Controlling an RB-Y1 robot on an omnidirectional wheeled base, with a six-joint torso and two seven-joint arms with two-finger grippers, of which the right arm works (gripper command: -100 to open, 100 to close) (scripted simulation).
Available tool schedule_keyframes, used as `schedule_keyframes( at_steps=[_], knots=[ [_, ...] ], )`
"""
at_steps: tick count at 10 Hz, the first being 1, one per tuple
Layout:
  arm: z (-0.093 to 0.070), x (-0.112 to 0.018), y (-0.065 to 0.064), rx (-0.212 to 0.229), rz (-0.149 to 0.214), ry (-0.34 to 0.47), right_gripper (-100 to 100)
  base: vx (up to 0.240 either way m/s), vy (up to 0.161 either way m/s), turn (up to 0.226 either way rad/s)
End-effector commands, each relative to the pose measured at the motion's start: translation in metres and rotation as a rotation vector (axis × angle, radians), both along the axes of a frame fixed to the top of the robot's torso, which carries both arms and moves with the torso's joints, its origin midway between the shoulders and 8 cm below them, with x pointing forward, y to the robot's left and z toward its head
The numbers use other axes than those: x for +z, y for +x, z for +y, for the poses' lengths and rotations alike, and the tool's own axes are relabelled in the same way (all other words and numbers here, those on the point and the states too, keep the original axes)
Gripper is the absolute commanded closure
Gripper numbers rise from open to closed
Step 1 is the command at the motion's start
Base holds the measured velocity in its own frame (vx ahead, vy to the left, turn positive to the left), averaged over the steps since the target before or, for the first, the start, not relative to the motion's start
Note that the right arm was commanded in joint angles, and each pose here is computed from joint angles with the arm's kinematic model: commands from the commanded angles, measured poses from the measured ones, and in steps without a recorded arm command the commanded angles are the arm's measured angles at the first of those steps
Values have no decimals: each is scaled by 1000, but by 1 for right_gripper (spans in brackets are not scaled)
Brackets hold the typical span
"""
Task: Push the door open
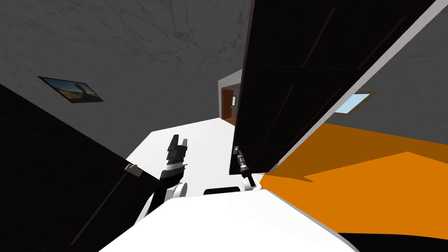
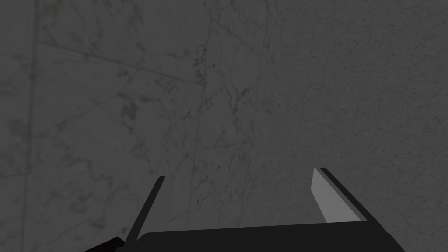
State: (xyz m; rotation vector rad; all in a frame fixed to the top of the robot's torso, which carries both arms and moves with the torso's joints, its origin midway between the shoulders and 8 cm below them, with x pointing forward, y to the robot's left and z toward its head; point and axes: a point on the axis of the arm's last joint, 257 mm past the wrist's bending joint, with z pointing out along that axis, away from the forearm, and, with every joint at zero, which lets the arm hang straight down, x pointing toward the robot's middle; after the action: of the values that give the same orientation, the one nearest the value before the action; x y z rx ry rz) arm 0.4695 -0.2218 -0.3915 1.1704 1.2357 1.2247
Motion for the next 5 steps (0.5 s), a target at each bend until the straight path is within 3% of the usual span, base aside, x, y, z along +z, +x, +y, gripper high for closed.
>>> schedule_keyframes(
  at_steps=[1,3,4,5],
  knots=[
    [0,0,-2,-5,-4,3,-100,242,4,37],
    [1,0,-3,-9,-7,10,-100,206,17,22],
    [1,0,-3,-8,-5,8,-100,75,7,-10],
    [1,0,-3,-8,-5,8,100,-15,1,9]
  ],
)
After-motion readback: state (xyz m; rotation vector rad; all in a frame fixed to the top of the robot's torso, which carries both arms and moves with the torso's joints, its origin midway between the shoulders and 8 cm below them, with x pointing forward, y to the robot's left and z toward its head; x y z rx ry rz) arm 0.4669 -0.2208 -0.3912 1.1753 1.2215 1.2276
